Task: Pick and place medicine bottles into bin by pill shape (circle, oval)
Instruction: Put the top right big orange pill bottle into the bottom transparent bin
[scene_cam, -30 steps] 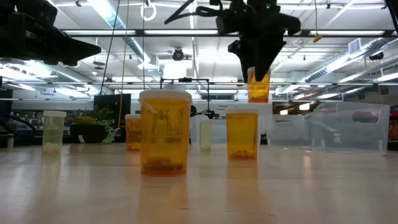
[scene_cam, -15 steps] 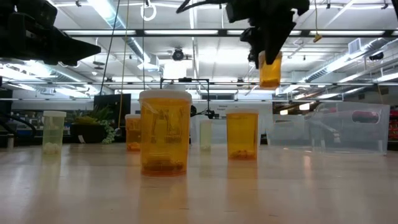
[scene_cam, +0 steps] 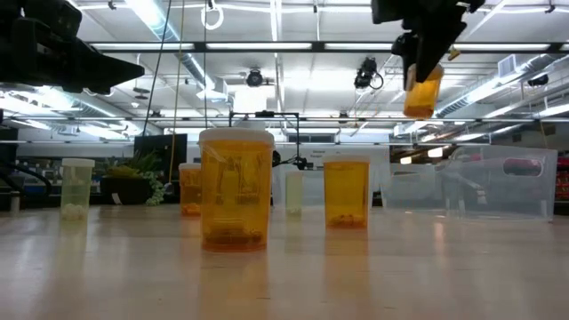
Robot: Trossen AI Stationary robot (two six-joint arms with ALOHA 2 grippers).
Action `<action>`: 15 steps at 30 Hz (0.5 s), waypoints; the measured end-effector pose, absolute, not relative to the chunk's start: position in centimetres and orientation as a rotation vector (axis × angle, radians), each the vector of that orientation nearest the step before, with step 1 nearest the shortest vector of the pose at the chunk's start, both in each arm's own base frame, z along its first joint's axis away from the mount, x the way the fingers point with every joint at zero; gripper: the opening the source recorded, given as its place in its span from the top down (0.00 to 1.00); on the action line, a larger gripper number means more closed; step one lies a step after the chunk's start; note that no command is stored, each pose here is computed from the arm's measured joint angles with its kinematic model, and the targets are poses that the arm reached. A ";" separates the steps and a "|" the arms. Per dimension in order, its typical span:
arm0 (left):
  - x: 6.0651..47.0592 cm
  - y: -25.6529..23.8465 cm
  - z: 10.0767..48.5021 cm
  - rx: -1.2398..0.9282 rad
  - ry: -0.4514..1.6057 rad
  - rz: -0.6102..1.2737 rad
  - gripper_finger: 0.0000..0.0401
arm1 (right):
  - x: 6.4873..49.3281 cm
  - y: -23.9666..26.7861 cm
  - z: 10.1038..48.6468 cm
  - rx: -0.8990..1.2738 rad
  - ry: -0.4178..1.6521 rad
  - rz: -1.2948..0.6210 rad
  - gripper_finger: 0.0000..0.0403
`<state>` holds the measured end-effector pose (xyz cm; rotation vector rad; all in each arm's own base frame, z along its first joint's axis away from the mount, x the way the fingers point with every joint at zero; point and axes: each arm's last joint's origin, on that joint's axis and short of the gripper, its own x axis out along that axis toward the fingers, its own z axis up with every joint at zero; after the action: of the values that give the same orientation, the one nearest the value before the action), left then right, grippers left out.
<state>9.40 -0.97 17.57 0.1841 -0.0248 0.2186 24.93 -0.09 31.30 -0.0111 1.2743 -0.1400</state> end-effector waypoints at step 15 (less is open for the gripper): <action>9.4 -1.0 17.6 0.184 -0.025 0.218 0.90 | 23.1 -1.1 27.8 0.040 1.336 -0.211 0.45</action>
<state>9.40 -0.97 17.57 0.1840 -0.0252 0.2184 23.11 -1.08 27.76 0.0397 1.3362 -0.2111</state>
